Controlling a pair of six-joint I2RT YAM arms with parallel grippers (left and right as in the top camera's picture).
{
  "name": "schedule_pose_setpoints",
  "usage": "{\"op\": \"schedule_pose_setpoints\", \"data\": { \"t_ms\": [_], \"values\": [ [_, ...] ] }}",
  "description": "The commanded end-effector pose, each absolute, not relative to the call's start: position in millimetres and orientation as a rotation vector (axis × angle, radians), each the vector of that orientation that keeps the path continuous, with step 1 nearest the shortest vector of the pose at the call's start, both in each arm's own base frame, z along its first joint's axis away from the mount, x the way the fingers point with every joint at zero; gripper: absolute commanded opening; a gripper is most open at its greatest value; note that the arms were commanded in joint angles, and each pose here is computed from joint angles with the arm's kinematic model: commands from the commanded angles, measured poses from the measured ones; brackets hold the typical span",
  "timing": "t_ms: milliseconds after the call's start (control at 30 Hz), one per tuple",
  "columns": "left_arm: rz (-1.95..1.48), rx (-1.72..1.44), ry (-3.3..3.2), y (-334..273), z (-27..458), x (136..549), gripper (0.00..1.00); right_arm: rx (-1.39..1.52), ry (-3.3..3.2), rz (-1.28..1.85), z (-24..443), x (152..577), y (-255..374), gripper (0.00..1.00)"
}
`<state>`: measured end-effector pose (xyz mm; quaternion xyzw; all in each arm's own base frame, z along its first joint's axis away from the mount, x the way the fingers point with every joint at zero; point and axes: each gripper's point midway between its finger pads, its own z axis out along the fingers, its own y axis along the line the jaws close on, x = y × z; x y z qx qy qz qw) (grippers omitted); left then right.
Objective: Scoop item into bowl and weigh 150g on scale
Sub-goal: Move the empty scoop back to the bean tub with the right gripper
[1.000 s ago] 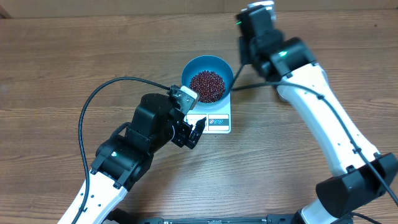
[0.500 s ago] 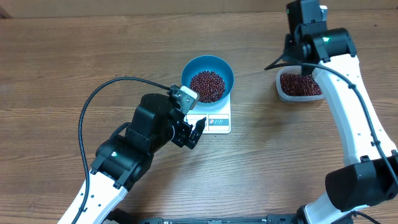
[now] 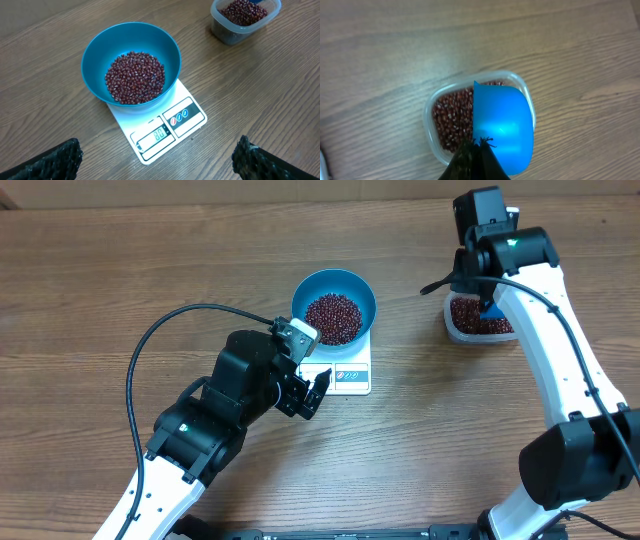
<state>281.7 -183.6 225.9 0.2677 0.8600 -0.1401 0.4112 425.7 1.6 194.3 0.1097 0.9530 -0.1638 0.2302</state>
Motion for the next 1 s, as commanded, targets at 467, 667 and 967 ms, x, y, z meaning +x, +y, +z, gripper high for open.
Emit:
{"op": "schedule_pose_setpoints", "data": {
  "t_ms": [467, 667, 967],
  "values": [
    [-0.363, 0.67, 2.179, -184, 222, 281, 0.99, 0.311, 2.651, -0.576, 163, 423, -10, 0.04],
    [-0.361, 0.668, 2.179, -184, 222, 281, 1.0, 0.246, 2.636, -0.647, 153, 426, -18, 0.04],
    [-0.361, 0.669, 2.179, -184, 222, 281, 1.0, 0.127, 2.614, -0.702, 150, 437, -22, 0.04]
  ]
}}
